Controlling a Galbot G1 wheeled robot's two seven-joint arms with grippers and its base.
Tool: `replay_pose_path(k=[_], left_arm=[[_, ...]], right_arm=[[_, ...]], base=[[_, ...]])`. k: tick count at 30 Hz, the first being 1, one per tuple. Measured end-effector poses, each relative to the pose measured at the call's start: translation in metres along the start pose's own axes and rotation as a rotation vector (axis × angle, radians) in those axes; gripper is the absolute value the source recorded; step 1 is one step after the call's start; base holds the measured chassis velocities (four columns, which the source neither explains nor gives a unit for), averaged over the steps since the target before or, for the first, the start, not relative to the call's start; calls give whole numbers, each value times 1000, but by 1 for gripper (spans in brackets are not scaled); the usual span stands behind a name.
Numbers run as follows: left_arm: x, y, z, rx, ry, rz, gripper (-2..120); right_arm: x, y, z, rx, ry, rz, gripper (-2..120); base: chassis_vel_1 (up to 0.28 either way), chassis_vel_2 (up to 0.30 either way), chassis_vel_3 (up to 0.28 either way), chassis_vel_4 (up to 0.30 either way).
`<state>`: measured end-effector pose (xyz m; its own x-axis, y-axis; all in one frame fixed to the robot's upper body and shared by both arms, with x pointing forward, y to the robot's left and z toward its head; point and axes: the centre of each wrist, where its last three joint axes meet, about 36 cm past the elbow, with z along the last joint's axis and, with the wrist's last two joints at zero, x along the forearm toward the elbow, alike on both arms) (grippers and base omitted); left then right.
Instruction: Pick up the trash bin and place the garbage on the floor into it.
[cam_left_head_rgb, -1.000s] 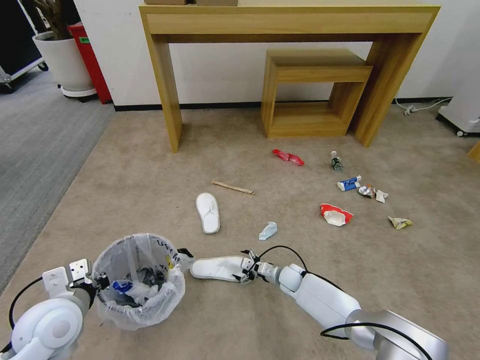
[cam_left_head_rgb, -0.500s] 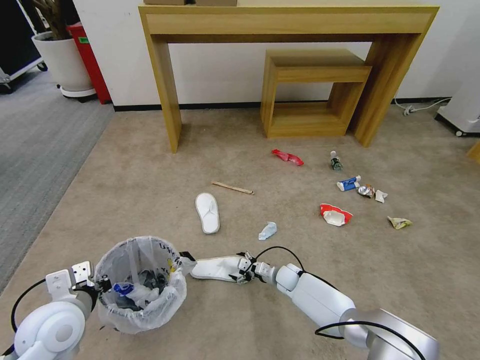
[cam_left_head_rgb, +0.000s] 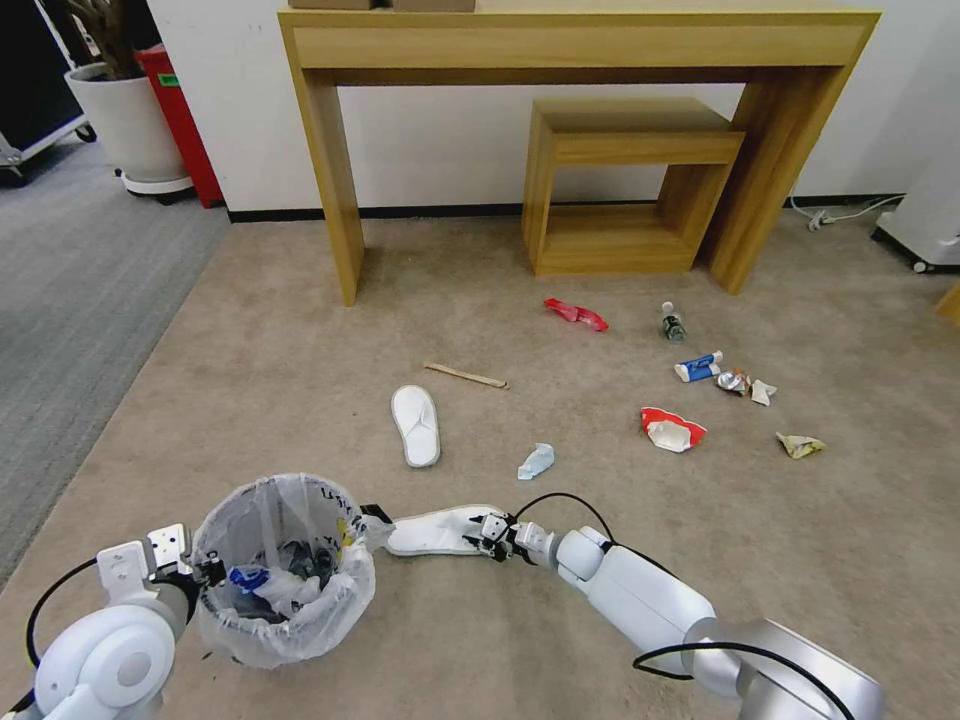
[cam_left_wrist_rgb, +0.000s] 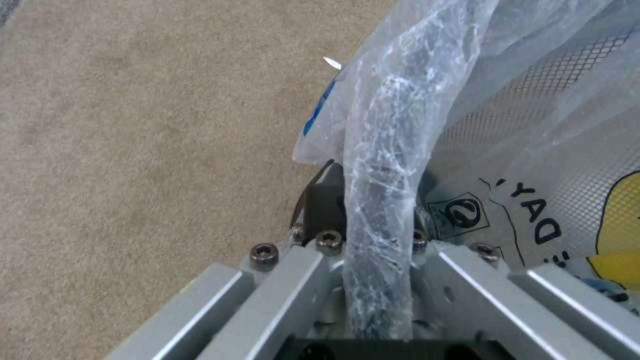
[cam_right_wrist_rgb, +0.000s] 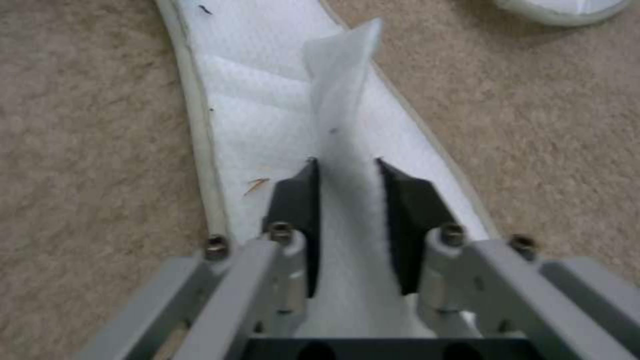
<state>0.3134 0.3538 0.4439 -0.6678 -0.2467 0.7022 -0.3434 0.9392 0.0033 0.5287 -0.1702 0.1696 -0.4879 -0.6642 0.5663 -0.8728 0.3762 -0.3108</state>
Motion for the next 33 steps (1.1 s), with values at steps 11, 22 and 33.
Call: replay_pose_path(k=[11, 22, 33], left_arm=[[0, -3, -2, 3, -12, 10, 0], [5, -2, -8, 3, -19, 19, 0], [10, -5, -10, 17, -15, 35, 0]], right_arm=[[4, -9, 0, -20, -14, 37, 0], [15, -21, -16, -52, -87, 87, 0], [79, -77, -59, -100, -294, 259, 0]], base=[[0, 0, 0, 0], [0, 0, 0, 0], [0, 0, 0, 0]])
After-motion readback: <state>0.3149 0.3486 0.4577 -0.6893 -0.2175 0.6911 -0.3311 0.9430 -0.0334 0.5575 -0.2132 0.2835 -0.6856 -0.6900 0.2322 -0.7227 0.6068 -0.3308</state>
